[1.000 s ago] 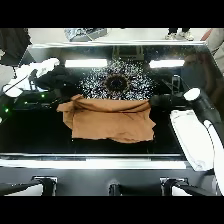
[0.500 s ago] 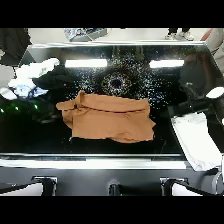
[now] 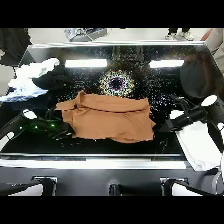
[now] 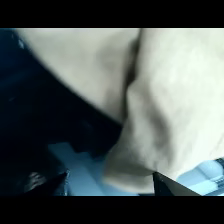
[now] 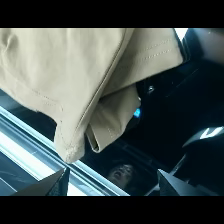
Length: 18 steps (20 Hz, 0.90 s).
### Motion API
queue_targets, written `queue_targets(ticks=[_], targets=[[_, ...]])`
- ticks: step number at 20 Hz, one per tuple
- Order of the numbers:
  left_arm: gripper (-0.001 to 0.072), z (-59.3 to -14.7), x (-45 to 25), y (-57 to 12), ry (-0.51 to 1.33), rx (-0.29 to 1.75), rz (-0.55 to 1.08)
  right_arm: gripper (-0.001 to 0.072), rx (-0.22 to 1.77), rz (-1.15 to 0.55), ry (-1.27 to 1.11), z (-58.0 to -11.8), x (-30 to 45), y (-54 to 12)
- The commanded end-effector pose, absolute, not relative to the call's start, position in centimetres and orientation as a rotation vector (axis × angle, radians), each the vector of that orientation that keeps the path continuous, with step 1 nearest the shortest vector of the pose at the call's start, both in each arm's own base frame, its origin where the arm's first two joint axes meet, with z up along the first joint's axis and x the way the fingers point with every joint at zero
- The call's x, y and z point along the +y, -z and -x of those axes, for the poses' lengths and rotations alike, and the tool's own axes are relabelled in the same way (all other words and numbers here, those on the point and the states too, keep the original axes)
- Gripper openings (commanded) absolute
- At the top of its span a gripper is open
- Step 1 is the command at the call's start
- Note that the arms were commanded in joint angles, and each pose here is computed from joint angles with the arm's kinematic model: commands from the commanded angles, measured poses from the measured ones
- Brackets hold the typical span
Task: Fold the shirts.
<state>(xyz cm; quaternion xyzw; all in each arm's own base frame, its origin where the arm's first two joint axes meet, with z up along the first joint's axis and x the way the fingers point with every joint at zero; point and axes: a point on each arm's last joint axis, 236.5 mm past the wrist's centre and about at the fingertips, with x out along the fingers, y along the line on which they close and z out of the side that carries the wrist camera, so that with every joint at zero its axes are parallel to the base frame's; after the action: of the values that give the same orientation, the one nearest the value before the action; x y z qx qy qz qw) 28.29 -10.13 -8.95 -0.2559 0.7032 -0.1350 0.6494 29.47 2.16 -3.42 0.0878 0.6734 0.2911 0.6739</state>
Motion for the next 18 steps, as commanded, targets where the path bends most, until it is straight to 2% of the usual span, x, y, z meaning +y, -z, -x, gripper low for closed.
queue_targets(ticks=[1, 2, 3, 4, 5, 6, 10, 14, 16, 17, 18], targets=[[0.0600, -29.7, -11.0, 10.1, 0.243, 1.542, 0.594, 0.0633, 1.528, -0.195, -0.660, -29.1, 2.2, 3.6], [0.0559, -29.8, -11.4, 10.3, 0.249, 1.538, 0.580, 0.0634, 1.527, -0.194, -0.658, -29.1, 2.2, 3.6], [0.0287, -29.8, -11.6, 10.3, 0.255, 1.535, 0.571, 0.0635, 1.529, -0.196, -0.659, -29.1, 2.2, 3.6], [0.0106, -29.8, -11.7, 10.2, 0.261, 1.531, 0.564, 0.0650, 1.537, -0.201, -0.661, -28.8, 2.3, 3.9], [0.0075, -29.9, -11.7, 10.1, 0.264, 1.526, 0.561, 0.0695, 1.549, -0.215, -0.664, -28.3, 2.5, 4.3], [0.0030, -30.0, -11.6, 9.8, 0.273, 1.516, 0.552, 0.0692, 1.560, -0.242, -0.676, -27.7, 3.0, 4.6], [0.0029, -30.5, -11.4, 8.2, 0.290, 1.459, 0.534, 0.0696, 1.575, -0.249, -0.794, -25.8, 6.9, 5.9], [0.0029, -30.8, -11.5, 6.6, 0.303, 1.414, 0.524, 0.0691, 1.535, -0.211, -0.821, -26.6, 8.8, 6.2], [0.0029, -30.7, -11.5, 6.5, 0.305, 1.412, 0.523, 0.0668, 1.543, -0.222, -0.802, -26.6, 8.7, 6.3], [0.0029, -30.8, -11.5, 6.5, 0.305, 1.411, 0.523, 0.0592, 1.549, -0.232, -0.791, -26.6, 8.7, 6.3], [0.0030, -30.8, -11.5, 6.5, 0.305, 1.411, 0.523, 0.0484, 1.562, -0.254, -0.769, -26.6, 8.7, 6.3]])
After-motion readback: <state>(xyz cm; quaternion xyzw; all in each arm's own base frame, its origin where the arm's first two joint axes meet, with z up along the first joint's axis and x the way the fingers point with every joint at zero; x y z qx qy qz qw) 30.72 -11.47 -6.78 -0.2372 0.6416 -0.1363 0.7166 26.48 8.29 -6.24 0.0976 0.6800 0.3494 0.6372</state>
